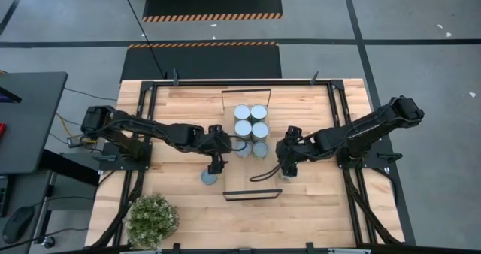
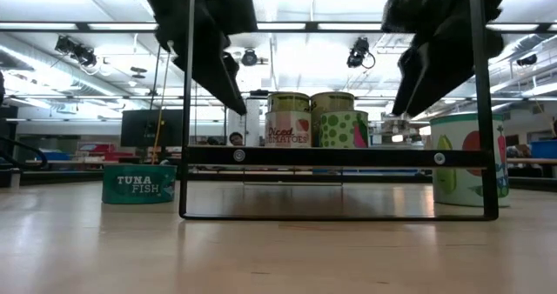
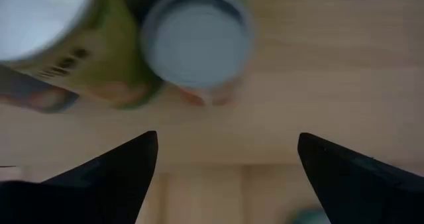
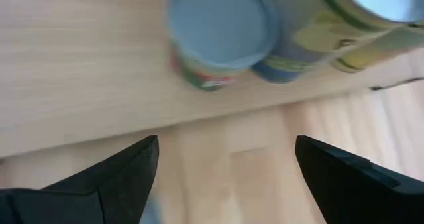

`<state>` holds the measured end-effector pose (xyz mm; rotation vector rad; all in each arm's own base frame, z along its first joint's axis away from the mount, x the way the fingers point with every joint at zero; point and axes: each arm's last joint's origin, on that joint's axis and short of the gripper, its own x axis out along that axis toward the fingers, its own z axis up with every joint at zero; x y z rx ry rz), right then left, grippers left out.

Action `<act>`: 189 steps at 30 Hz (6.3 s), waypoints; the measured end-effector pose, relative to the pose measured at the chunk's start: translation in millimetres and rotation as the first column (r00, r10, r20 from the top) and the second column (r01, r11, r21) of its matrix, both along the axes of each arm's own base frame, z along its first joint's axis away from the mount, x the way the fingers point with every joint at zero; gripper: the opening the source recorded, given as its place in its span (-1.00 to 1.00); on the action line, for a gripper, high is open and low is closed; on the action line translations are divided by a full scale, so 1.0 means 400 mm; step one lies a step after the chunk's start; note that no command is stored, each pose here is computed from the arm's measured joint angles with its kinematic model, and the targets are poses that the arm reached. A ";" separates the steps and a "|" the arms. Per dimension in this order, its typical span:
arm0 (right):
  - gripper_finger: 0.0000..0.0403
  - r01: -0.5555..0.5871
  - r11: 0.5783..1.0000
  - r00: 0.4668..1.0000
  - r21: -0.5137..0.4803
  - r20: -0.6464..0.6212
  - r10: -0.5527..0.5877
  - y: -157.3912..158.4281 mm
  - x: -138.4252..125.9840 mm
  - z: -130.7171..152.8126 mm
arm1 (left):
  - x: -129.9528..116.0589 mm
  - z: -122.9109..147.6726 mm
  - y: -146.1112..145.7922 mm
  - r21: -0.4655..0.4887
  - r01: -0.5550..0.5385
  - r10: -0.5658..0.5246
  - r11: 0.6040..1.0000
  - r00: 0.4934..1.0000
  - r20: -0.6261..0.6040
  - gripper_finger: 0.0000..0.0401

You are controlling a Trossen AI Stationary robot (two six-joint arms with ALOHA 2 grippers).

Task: Pick and place cans onto a shelf
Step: Put the canned mix vegetables on the shelf

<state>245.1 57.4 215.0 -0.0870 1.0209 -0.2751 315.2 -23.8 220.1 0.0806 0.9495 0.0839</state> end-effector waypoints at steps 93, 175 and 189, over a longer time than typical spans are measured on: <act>0.52 -0.103 0.992 0.943 0.068 0.323 0.076 0.113 0.052 -0.030 | -0.060 -0.008 -0.098 -0.106 -0.039 0.024 0.994 0.990 -0.139 0.85; 0.73 -0.477 0.878 0.792 -0.050 0.408 0.454 0.031 0.046 -0.055 | -0.055 -0.005 -0.099 -0.111 -0.034 0.021 0.993 0.993 -0.115 0.85; 0.73 -0.462 0.884 0.843 -0.075 0.271 0.464 0.035 0.071 0.033 | -0.055 -0.005 -0.099 -0.110 -0.033 0.020 0.993 0.993 -0.115 0.85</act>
